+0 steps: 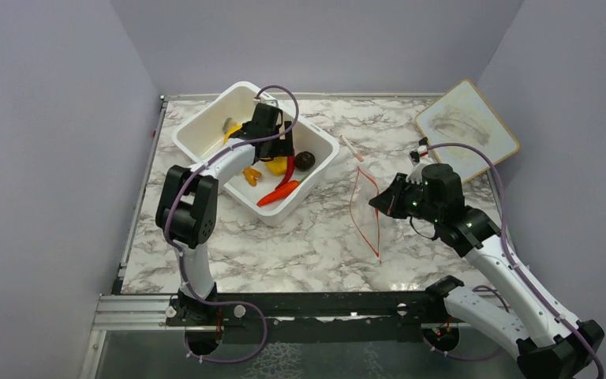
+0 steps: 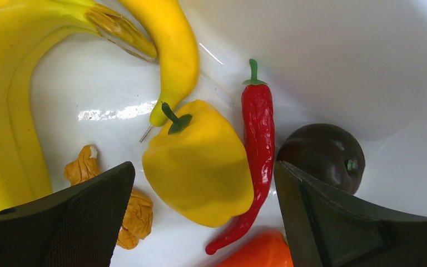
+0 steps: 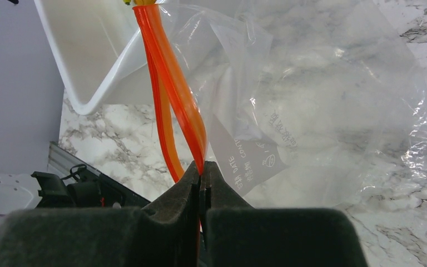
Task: Place the food in the zip-top bag and seal the zipper
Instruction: Pick up the fake vegetable from the bin.
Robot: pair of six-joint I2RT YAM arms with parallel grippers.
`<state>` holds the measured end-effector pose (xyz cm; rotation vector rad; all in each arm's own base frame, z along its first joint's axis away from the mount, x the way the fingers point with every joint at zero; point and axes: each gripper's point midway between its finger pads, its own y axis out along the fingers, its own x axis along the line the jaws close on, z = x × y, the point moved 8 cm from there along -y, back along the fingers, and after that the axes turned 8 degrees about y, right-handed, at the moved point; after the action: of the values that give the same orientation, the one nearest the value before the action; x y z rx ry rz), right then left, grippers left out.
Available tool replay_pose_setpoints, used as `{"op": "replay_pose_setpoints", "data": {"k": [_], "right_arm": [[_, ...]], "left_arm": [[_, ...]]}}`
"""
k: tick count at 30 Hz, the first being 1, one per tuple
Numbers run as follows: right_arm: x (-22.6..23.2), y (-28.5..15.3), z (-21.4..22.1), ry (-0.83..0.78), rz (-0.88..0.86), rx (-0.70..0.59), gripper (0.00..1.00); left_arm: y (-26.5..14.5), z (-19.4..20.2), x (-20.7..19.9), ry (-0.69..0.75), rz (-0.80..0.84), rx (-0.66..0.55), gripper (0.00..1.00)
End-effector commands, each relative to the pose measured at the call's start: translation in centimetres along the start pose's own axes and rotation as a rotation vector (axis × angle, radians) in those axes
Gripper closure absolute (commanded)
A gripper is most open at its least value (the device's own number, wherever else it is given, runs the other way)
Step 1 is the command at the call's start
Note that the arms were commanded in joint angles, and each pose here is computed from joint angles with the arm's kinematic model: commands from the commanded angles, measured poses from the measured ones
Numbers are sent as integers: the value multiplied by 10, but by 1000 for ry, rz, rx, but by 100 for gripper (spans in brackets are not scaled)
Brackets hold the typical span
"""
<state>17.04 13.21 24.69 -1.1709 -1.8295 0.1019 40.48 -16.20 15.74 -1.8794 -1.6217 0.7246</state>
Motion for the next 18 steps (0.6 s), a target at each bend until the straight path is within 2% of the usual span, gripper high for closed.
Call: {"op": "replay_pose_setpoints", "data": {"k": [1,10,14,15,16,18], "right_arm": [[4,-4,-1,10,-36,-11,99],[4,-2,2,16,-50,11,99],[4,-2,4,23,-50,18,99],[3,-2,4,22,-47,18,99],[2,-3,5,23,-42,19,99],[2,-3,6,19,-46,17,99]], "left_arm": [[12,-17,7,-14,-14,-63,1],[35,-3,7,-15,-2,1,1],[39,1,5,-24,6,20,4],[39,2,5,-25,7,22,6],[38,1,4,-22,22,23,16],[36,0,3,-18,33,22,24]]}}
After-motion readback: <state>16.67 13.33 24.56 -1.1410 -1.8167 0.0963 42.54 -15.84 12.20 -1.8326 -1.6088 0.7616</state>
